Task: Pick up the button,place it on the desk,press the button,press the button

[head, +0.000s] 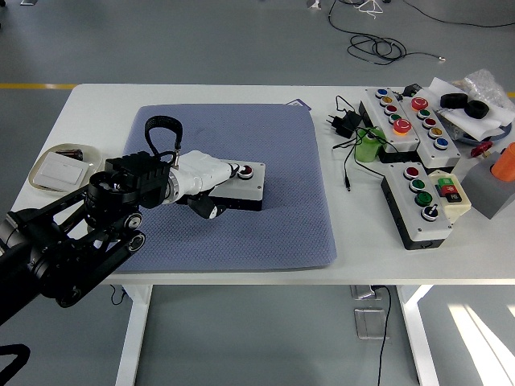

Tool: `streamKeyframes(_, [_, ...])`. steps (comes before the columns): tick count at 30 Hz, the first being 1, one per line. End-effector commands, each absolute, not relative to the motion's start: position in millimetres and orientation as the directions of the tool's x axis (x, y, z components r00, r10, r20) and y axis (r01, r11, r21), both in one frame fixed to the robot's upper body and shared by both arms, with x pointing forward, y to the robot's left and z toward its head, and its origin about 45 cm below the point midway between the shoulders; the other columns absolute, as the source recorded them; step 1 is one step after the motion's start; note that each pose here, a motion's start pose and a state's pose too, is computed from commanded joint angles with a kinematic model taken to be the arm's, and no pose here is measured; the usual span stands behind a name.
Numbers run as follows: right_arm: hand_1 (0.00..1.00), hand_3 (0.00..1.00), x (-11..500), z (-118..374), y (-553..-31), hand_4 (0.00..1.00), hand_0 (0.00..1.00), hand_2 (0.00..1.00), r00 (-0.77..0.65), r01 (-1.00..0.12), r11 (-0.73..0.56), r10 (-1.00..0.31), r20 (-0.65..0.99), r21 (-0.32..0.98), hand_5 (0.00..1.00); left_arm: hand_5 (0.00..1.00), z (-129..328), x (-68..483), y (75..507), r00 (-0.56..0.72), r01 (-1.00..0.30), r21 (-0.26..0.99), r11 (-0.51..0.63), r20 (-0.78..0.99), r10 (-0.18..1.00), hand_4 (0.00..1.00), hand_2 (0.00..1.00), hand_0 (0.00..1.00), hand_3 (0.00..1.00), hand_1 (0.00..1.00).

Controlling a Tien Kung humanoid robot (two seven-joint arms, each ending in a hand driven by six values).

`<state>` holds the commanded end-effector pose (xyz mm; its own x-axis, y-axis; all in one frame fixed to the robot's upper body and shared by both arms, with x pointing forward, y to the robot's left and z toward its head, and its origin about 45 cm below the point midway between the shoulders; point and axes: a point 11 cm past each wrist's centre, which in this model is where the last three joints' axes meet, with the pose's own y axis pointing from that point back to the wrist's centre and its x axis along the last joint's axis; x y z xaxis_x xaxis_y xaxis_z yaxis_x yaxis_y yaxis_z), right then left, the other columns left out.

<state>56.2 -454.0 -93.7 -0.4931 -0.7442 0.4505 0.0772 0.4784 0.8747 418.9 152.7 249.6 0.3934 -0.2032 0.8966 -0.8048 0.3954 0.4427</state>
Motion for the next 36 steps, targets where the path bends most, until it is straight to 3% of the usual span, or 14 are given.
streamKeyframes(1, [0.797, 0.751, 56.2, -93.7, -454.0, 0.412, 0.787, 0.817, -0.493, 0.077, 0.478, -0.744, 0.451, 0.875, 0.479, 0.205, 254.0, 419.3, 152.3, 0.375, -0.813, 0.42, 0.403, 0.907, -0.19, 0.625, 0.144, 0.034, 0.998, 0.129])
streamKeyframes(6, [0.797, 0.751, 55.8, -93.7, -454.2, 0.412, 0.787, 0.817, -0.492, 0.078, 0.479, -0.744, 0.451, 0.875, 0.479, 0.205, 276.7, 419.5, 150.0, 0.301, -0.845, 0.309, 0.437, 0.949, -0.089, 0.625, 0.144, 0.034, 0.998, 0.129])
streamKeyframes(7, [0.797, 0.751, 55.8, -93.7, -454.0, 0.412, 0.787, 0.817, -0.493, 0.078, 0.478, -0.744, 0.451, 0.875, 0.479, 0.336, 280.6, 419.5, 149.5, 0.288, -0.849, 0.286, 0.445, 0.955, -0.065, 0.805, 0.193, 0.031, 0.998, 0.152])
streamKeyframes(12, [0.797, 0.751, 55.8, -93.7, -454.1, 0.412, 0.787, 0.817, -0.494, 0.078, 0.478, -0.744, 0.451, 0.875, 0.479, 0.336, 298.2, 420.8, 150.0, 0.212, -0.879, 0.148, 0.453, 0.973, 0.095, 0.805, 0.193, 0.031, 0.998, 0.152])
streamKeyframes(13, [0.797, 0.751, 55.9, -93.7, -454.0, 0.412, 0.787, 0.817, -0.493, 0.078, 0.478, -0.744, 0.451, 0.875, 0.479, 0.578, 300.0, 422.4, 152.5, 0.202, -0.89, 0.12, 0.44, 0.969, 0.144, 0.825, 0.615, 0.381, 0.998, 0.532])
streamKeyframes(18, [0.797, 0.751, 56.0, -93.7, -454.0, 0.412, 0.787, 0.817, -0.494, 0.078, 0.478, -0.744, 0.451, 0.875, 0.479, 0.578, 311.5, 428.7, 164.9, 0.134, -0.923, -0.016, 0.385, 0.923, 0.36, 0.825, 0.615, 0.381, 0.998, 0.532])
streamKeyframes(19, [0.797, 0.751, 56.0, -93.7, -454.0, 0.412, 0.787, 0.817, -0.494, 0.078, 0.478, -0.744, 0.451, 0.875, 0.479, 0.734, 311.6, 430.3, 168.3, 0.132, -0.927, -0.029, 0.373, 0.907, 0.4, 0.798, 0.908, 0.695, 0.998, 0.748])
streamKeyframes(24, [0.797, 0.751, 55.9, -93.7, -454.1, 0.412, 0.787, 0.817, -0.493, 0.078, 0.479, -0.744, 0.451, 0.875, 0.479, 0.734, 303.4, 433.9, 177.5, 0.196, -0.937, -0.02, 0.348, 0.795, 0.574, 0.798, 0.908, 0.695, 0.998, 0.748])
streamKeyframes(25, [0.797, 0.751, 56.0, -93.6, -454.2, 0.412, 0.787, 0.817, -0.493, 0.078, 0.479, -0.744, 0.451, 0.875, 0.479, 0.844, 301.9, 434.3, 179.1, 0.206, -0.939, -0.019, 0.343, 0.769, 0.606, 0.772, 0.968, 0.802, 0.998, 0.842])
streamKeyframes(30, [0.797, 0.751, 56.4, -93.5, -454.3, 0.412, 0.787, 0.817, -0.492, 0.078, 0.479, -0.744, 0.451, 0.875, 0.479, 0.844, 291.5, 435.7, 192.1, 0.231, -0.957, 0.0, 0.289, 0.603, 0.764, 0.772, 0.968, 0.802, 0.998, 0.842])
streamKeyframes(31, [0.797, 0.751, 56.3, -93.6, -454.2, 0.412, 0.787, 0.817, -0.493, 0.078, 0.478, -0.744, 0.451, 0.875, 0.479, 0.802, 288.1, 435.8, 194.8, 0.233, -0.96, 0.009, 0.28, 0.582, 0.78, 0.773, 0.964, 0.803, 0.998, 0.843])
streamKeyframes(36, [0.797, 0.751, 56.3, -93.8, -453.6, 0.412, 0.787, 0.817, -0.491, 0.079, 0.478, -0.745, 0.451, 0.875, 0.479, 0.802, 274.2, 435.1, 207.4, 0.213, -0.972, 0.036, 0.231, 0.545, 0.811, 0.773, 0.964, 0.803, 0.998, 0.843])
